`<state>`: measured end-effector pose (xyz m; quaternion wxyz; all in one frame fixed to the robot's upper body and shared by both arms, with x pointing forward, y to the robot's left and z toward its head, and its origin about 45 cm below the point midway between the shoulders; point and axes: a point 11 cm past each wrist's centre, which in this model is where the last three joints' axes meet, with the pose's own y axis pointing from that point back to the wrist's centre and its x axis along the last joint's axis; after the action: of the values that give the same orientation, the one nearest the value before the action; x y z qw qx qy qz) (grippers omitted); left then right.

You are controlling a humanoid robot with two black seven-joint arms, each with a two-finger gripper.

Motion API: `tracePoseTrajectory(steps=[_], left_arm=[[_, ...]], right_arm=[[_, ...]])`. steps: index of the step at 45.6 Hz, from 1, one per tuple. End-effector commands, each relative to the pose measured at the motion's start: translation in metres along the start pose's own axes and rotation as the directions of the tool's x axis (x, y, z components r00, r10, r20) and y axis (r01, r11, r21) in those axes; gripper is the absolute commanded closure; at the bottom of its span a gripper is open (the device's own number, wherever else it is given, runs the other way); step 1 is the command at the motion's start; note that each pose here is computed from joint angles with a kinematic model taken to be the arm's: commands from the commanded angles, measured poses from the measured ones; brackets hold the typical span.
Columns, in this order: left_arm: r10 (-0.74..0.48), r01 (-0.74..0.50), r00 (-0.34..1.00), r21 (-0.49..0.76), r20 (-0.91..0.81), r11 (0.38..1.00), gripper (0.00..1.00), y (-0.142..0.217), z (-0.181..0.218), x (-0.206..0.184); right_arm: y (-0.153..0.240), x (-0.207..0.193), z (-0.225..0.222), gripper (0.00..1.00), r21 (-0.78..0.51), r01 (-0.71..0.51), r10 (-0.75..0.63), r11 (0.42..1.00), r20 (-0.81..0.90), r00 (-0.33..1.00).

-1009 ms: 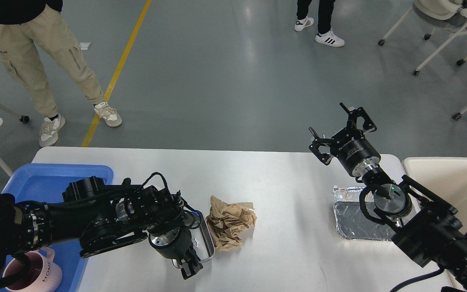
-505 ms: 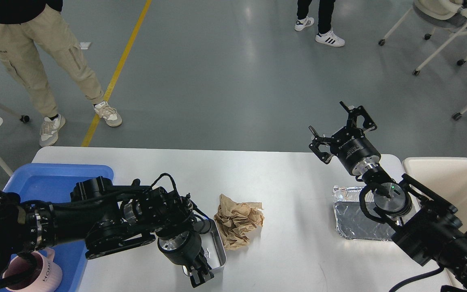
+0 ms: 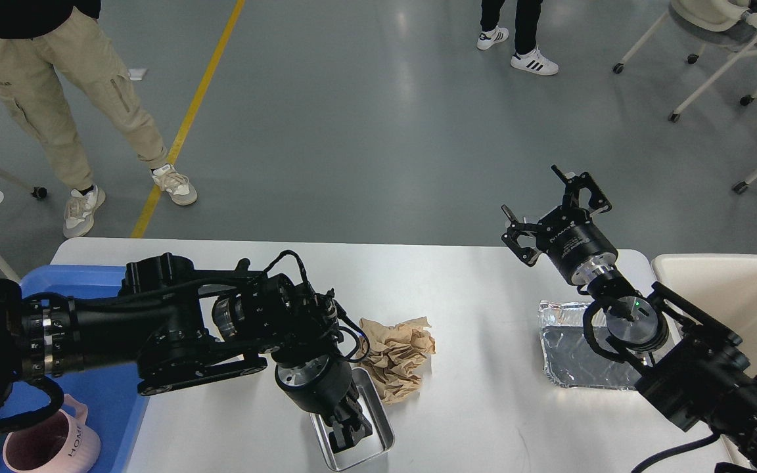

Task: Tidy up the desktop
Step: 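Grasp the metal tray edge with the left gripper and slide it nearer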

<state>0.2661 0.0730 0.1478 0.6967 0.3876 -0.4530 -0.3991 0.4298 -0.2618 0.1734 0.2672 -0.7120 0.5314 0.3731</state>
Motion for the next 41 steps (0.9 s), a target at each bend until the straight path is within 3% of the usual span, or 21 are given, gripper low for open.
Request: tracePoseTrajectory(steps=[1,12,17,20,23,27,32,41], left_arm=[[-0.002,0.002,1.000,-0.006,-0.011,1.000,1.00,-0.001,0.000,-0.006],[-0.012,0.011,1.000,-0.012,-0.025,1.000,0.99,-0.006,0.001,-0.012],[-0.003,0.003,0.999,-0.007,-0.038,1.000,0.93,-0.003,-0.002,-0.012],[0.009,-0.009,0.998,-0.005,-0.063,1.000,0.81,-0.001,-0.004,-0.013],[0.038,-0.038,0.993,0.001,-0.112,0.999,0.64,0.006,-0.009,-0.015],[0.112,-0.096,0.976,0.092,-0.184,0.991,0.50,0.018,-0.027,-0.015],[0.255,-0.181,0.914,0.244,-0.317,0.953,0.16,0.046,-0.058,-0.019],[0.474,-0.259,0.747,0.453,-0.466,0.853,0.15,0.102,-0.101,-0.062]], right_arm=[[-0.001,-0.001,0.000,0.00,0.001,0.002,-0.002,1.000,0.000,1.000],[-0.001,-0.002,0.000,0.00,0.000,0.003,-0.003,1.000,0.000,1.000],[-0.001,-0.001,-0.001,0.00,0.001,0.003,-0.003,1.000,-0.001,1.000],[0.001,0.001,0.000,0.00,-0.001,-0.003,0.003,1.000,-0.001,1.000],[0.001,0.002,0.001,0.00,-0.002,-0.004,0.004,1.000,0.000,1.000],[0.004,0.005,0.003,0.00,-0.005,-0.011,0.011,1.000,0.003,1.000],[0.005,0.006,0.004,0.00,-0.008,-0.014,0.014,1.000,0.004,1.000],[0.006,0.006,0.004,0.00,-0.008,-0.015,0.015,1.000,0.003,1.000]])
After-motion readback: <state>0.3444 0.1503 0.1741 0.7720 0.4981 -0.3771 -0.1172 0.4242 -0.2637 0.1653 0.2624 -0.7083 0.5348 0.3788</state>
